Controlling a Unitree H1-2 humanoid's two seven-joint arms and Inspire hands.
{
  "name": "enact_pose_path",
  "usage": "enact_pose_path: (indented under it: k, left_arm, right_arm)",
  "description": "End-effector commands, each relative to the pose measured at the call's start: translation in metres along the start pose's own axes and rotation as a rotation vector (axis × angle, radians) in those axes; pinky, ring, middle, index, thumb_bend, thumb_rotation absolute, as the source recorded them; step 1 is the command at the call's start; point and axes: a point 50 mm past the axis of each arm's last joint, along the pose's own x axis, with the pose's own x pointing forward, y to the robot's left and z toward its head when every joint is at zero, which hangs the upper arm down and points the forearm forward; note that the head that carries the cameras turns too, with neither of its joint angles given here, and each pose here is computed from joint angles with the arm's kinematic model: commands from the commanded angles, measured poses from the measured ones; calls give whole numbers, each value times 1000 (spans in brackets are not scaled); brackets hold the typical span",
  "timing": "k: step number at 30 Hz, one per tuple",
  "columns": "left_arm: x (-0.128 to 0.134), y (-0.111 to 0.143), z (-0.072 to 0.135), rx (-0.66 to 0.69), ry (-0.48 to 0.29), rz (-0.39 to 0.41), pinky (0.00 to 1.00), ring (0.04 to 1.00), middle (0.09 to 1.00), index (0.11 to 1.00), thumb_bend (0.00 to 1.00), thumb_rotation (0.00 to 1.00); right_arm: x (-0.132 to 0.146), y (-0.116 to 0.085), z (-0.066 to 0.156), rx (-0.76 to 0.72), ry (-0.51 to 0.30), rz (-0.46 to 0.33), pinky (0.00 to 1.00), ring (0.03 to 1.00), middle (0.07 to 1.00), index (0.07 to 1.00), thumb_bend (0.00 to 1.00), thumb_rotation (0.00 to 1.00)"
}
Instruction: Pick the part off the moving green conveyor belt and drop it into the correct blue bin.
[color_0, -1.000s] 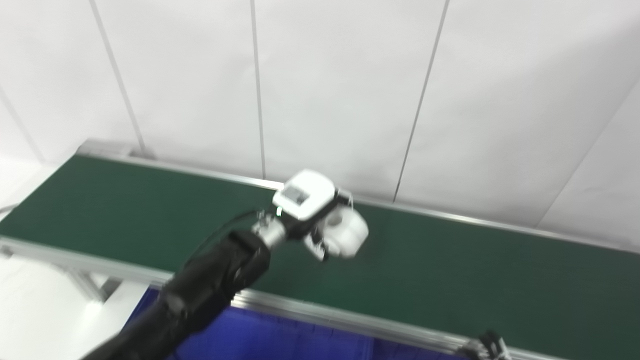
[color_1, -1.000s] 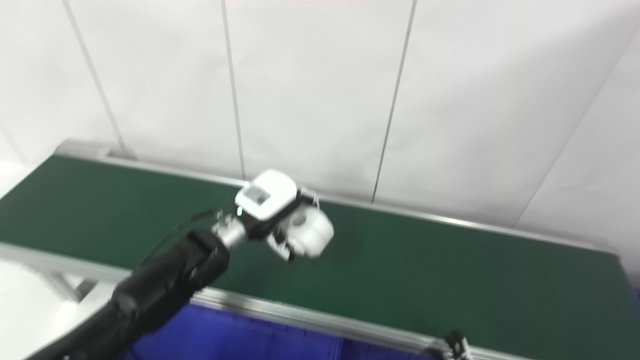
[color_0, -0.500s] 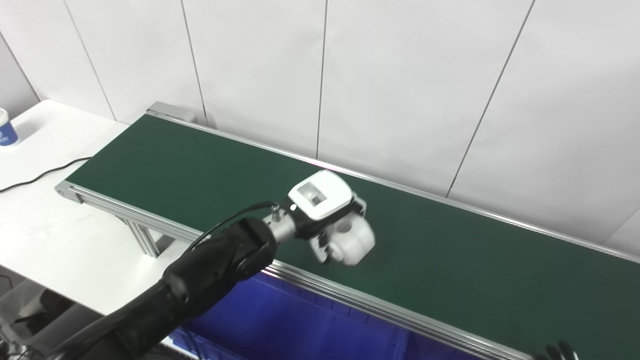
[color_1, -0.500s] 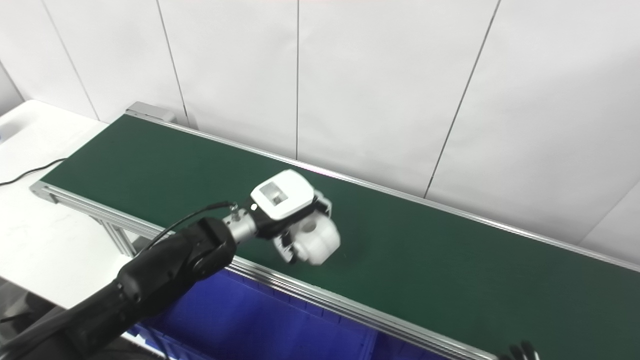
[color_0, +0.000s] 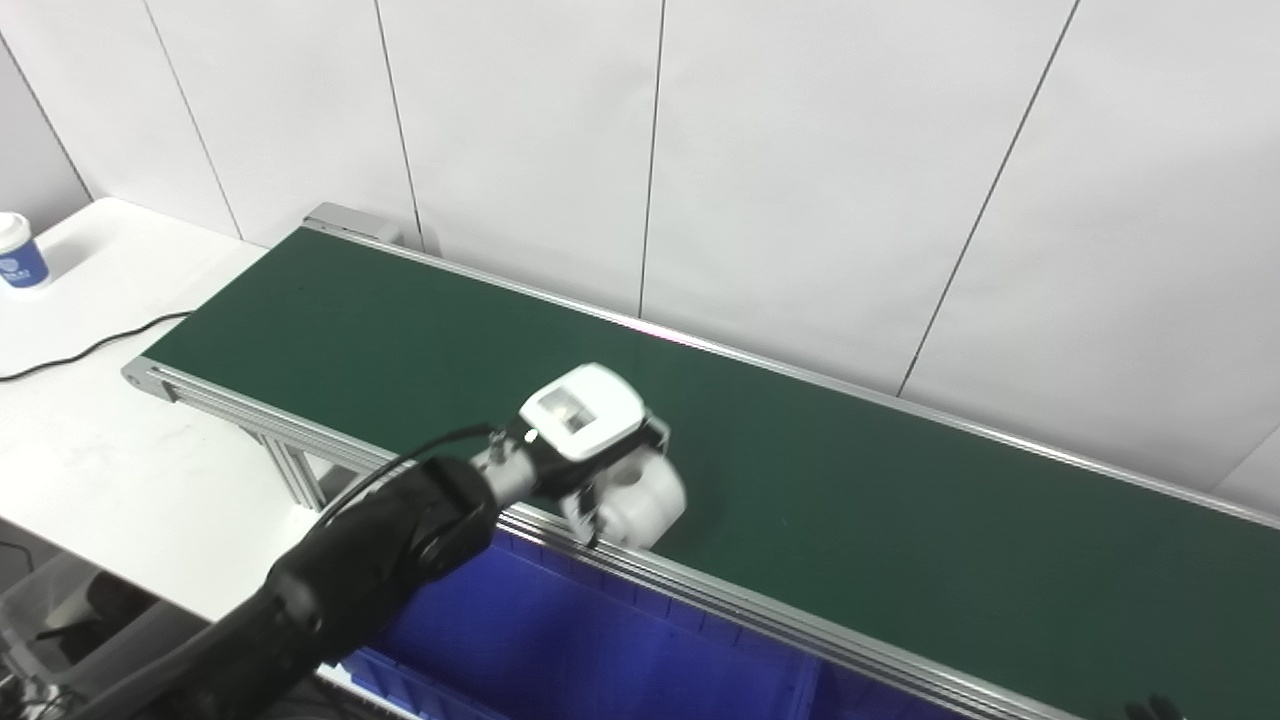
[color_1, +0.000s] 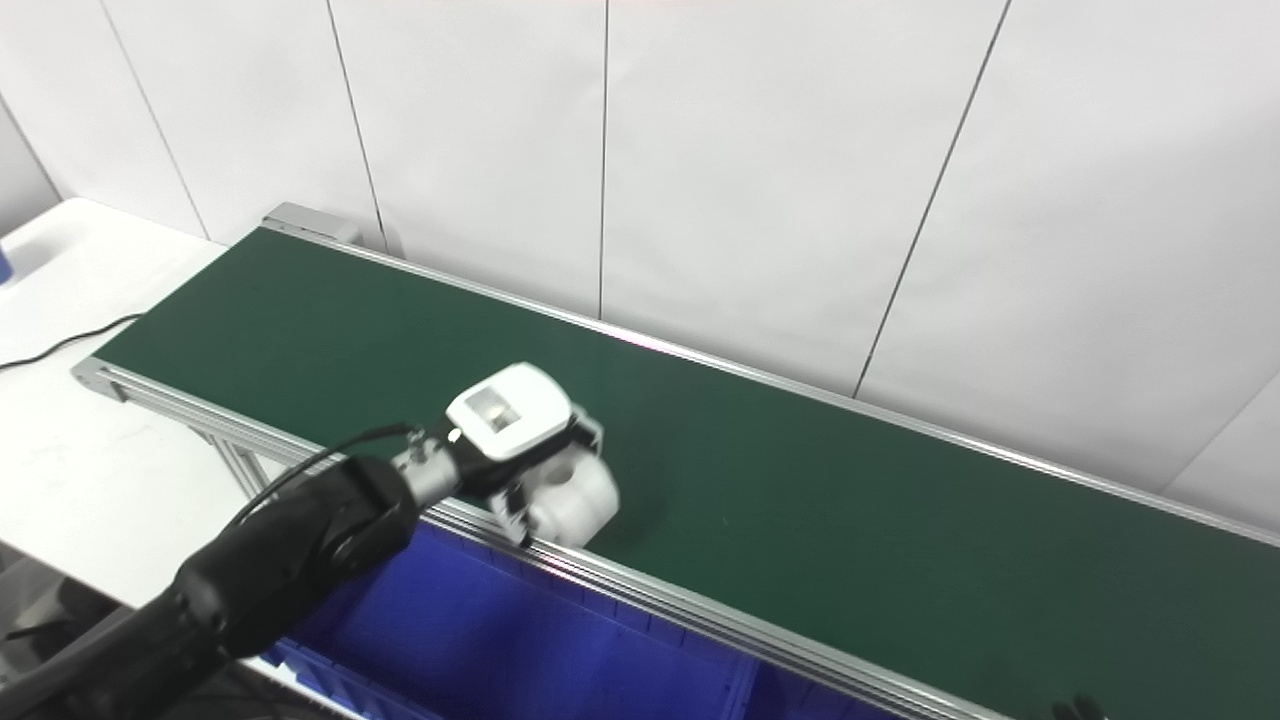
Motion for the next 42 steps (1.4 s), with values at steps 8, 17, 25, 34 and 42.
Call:
enact_pose_path:
  k: [8, 17, 25, 34, 42]
  left_arm:
    - [-21, 1, -16, 49, 52, -89, 460, 508, 510, 470, 518, 0]
    - [-20, -5, -16, 48, 35, -201, 543, 552, 520, 466, 515, 0]
    - [-21, -9, -22, 77, 87, -329, 587, 572, 503, 487, 514, 0]
    - [-25, -15, -21, 120, 106, -410, 598, 565, 519, 500, 511, 44]
    - [-28, -13, -18, 0, 118, -627, 688, 670, 648, 642, 872, 562]
  right_arm:
    - [7, 4, 16, 20, -55, 54, 890, 885, 920, 949, 883, 971]
    - [25, -1, 22, 19, -48, 74, 929, 908, 939, 965, 818, 1000]
    - [26, -5, 20, 14, -42, 78, 929, 903, 942, 976, 815, 1000]
    - [20, 4, 20, 14, -53, 79, 906, 898, 928, 957, 829, 1000]
    - [17, 12, 22, 2, -56, 81, 916, 886, 924, 969, 846, 1000]
